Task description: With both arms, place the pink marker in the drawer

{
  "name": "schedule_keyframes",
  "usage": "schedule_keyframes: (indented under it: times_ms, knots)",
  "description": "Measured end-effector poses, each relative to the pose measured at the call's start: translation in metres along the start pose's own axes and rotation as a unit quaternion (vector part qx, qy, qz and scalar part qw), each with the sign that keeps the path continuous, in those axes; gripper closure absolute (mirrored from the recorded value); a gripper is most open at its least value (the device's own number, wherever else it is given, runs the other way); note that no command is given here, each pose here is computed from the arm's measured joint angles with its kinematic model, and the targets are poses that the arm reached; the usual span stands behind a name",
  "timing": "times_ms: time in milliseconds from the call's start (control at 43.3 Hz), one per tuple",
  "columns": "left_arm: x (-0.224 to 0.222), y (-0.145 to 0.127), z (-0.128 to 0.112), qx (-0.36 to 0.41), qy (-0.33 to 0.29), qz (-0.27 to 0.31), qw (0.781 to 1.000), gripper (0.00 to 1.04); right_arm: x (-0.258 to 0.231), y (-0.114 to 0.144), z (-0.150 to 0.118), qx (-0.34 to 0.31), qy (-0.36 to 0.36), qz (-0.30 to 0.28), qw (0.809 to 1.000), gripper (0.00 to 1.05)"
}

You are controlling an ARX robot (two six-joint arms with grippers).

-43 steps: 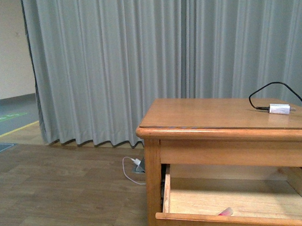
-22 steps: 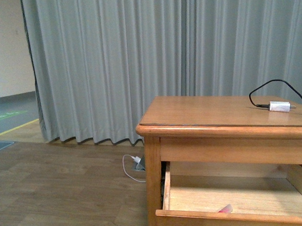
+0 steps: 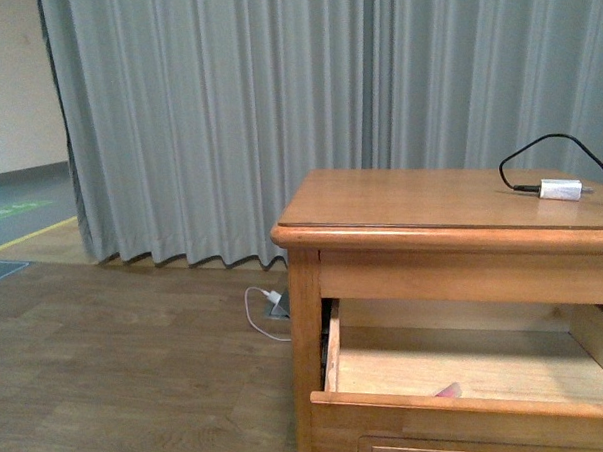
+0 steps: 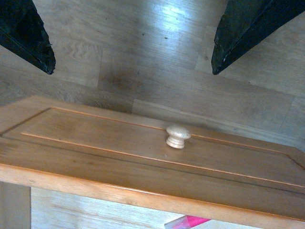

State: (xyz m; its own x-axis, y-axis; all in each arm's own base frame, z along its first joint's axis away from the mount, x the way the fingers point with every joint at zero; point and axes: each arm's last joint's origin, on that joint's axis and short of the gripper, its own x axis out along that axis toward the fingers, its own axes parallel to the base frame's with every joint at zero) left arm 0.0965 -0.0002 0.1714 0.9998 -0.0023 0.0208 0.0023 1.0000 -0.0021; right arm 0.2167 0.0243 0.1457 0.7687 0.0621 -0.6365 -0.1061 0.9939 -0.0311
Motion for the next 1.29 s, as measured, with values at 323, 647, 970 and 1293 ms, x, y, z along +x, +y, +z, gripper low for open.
schedule_keyframes:
  times_ms: [323,647,970,1293]
  knots:
    - [0.0,0.0,0.0,0.0,0.0,0.0,1.0,0.06,0.069,-0.003,0.009,0.009,-0.079,-0.024,0.997,0.08]
    - [0.0,0.0,0.0,0.0,0.0,0.0,1.0,0.06,0.12,-0.015,0.035,0.051,-0.167,-0.041,0.984,0.08]
    - [0.0,0.0,0.0,0.0,0.0,0.0,1.0,0.06,0.16,-0.022,0.033,0.083,-0.189,-0.055,0.977,0.08]
    - [0.0,0.0,0.0,0.0,0.0,0.0,1.0,0.06,0.189,-0.024,0.05,0.09,-0.207,-0.047,0.973,0.08]
